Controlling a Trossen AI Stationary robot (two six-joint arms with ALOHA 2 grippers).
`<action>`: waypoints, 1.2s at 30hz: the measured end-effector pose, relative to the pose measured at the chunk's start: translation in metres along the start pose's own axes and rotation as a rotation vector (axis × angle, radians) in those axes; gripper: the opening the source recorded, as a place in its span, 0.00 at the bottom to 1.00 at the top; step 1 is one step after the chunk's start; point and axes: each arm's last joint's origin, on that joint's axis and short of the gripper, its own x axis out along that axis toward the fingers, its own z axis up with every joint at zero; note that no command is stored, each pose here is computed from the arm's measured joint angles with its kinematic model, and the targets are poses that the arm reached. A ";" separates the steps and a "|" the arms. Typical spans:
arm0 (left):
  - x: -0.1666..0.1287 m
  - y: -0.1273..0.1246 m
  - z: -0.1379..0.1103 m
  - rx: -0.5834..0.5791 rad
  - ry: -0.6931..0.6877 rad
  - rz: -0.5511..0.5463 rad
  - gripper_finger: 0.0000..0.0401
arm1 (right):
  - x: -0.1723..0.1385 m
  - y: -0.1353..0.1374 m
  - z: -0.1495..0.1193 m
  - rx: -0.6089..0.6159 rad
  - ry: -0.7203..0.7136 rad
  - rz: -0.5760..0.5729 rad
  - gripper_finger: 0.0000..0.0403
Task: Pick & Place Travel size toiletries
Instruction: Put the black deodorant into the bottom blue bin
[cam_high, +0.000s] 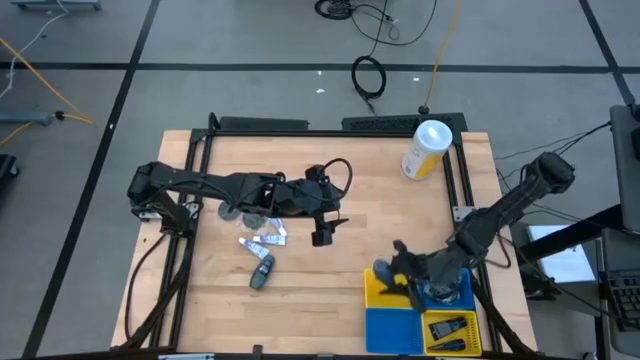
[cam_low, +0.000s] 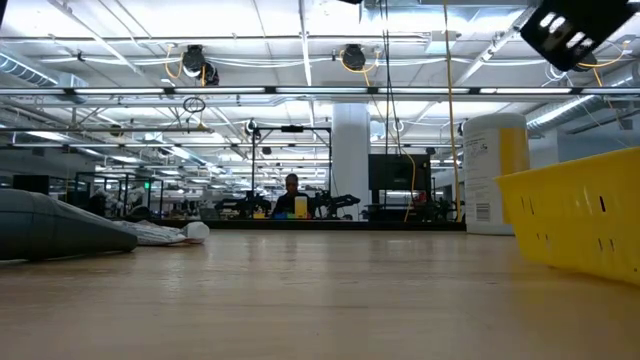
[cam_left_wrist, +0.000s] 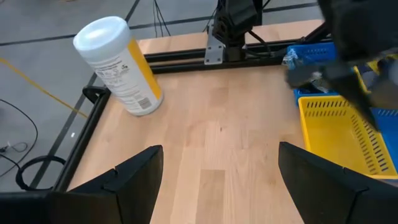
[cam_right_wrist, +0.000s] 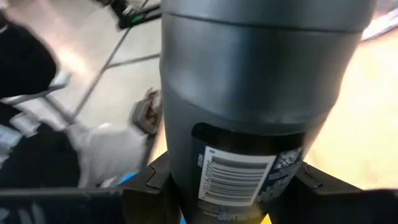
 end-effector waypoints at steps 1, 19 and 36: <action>0.000 0.000 0.000 0.000 0.000 0.000 0.77 | 0.003 0.004 -0.001 0.013 0.027 0.017 0.39; 0.000 0.001 -0.009 -0.024 0.088 0.024 0.77 | 0.025 0.064 -0.041 0.312 0.301 0.090 0.39; -0.001 0.001 -0.016 -0.030 0.158 0.026 0.77 | 0.037 0.078 -0.066 0.416 0.469 0.088 0.39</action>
